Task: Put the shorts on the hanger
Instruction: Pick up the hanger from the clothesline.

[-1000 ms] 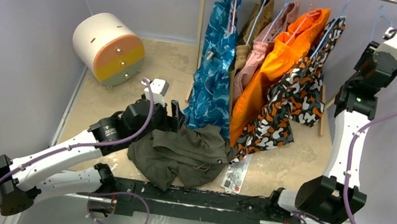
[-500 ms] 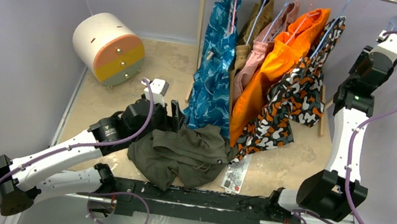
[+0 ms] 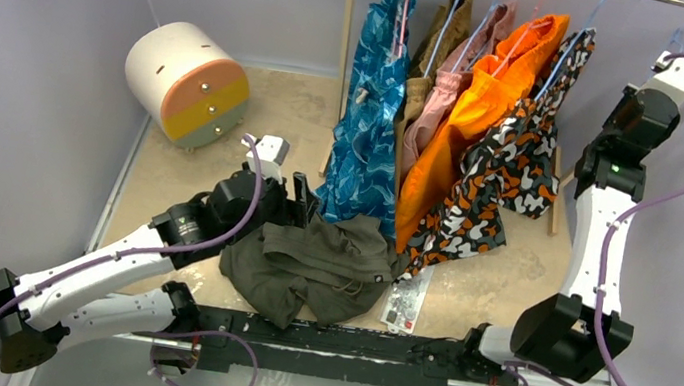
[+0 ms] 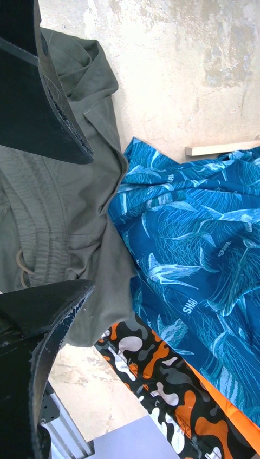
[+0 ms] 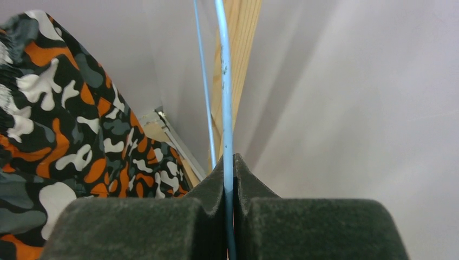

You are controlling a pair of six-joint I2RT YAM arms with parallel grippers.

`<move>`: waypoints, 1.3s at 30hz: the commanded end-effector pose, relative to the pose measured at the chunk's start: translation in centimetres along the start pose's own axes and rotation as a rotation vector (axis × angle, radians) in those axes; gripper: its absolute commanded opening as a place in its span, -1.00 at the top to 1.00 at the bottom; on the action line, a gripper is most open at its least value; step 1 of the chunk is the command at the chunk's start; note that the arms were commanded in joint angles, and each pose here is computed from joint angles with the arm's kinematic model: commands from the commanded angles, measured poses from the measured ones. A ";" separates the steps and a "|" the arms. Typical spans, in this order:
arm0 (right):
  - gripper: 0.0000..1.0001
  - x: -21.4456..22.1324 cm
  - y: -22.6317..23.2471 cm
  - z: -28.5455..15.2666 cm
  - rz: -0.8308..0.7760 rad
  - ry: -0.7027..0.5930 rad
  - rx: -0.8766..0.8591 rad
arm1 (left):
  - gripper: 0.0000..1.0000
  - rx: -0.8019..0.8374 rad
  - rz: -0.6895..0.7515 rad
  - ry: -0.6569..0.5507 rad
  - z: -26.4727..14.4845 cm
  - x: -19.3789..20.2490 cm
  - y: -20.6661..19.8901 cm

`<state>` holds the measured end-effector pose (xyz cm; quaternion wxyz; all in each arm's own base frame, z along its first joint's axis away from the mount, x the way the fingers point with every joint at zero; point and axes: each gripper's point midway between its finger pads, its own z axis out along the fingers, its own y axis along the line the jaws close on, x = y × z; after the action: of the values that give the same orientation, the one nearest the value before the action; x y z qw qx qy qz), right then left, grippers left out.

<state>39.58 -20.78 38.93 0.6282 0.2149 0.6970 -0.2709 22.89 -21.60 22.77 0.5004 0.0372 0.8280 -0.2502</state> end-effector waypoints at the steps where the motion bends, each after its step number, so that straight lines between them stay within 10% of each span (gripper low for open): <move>1: 1.00 -6.1 -0.4 -1.6 0.110 -0.154 -0.025 | -0.54 0.018 0.004 -0.039 -0.3 -1.1 -0.3; 39: 1.00 -9.8 -1.6 -12.6 0.418 -0.328 -0.135 | -0.53 -0.038 -0.039 -0.114 -1.4 -2.6 1.0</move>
<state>33.21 -14.42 47.51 0.7575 0.2416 0.5876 -0.1501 22.92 -21.06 23.31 0.5099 0.0286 0.8231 -0.2483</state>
